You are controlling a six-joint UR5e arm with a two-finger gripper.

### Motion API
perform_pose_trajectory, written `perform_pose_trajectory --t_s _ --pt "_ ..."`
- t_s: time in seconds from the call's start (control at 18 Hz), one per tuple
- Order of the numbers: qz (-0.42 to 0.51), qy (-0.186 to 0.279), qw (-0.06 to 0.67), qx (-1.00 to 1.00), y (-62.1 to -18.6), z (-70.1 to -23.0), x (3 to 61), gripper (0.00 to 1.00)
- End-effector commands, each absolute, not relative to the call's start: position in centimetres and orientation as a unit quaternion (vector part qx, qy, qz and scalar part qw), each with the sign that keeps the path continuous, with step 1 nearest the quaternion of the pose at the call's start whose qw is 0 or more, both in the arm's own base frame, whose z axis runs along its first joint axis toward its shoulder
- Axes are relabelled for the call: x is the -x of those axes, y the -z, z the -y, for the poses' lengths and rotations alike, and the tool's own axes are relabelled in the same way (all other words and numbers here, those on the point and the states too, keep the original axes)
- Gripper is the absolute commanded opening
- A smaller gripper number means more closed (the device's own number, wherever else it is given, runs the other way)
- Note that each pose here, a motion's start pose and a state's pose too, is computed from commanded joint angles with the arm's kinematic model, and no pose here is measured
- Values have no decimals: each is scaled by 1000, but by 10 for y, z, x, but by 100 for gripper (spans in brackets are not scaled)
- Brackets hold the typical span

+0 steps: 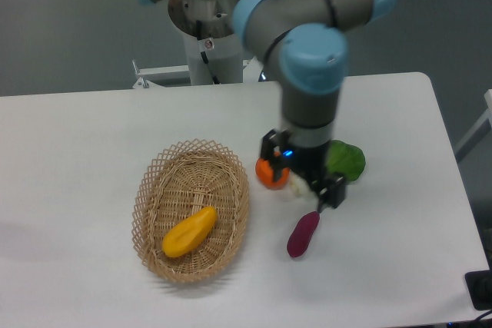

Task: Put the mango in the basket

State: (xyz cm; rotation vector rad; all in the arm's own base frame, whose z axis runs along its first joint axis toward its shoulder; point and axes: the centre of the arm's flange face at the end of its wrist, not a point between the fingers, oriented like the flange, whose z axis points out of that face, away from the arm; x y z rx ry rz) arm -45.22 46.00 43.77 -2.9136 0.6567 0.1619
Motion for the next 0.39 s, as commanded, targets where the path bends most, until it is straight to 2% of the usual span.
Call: perform_pose_trajectory --t_s 0.39 --pt "-248 -49 66 965 -444 -423 476 100"
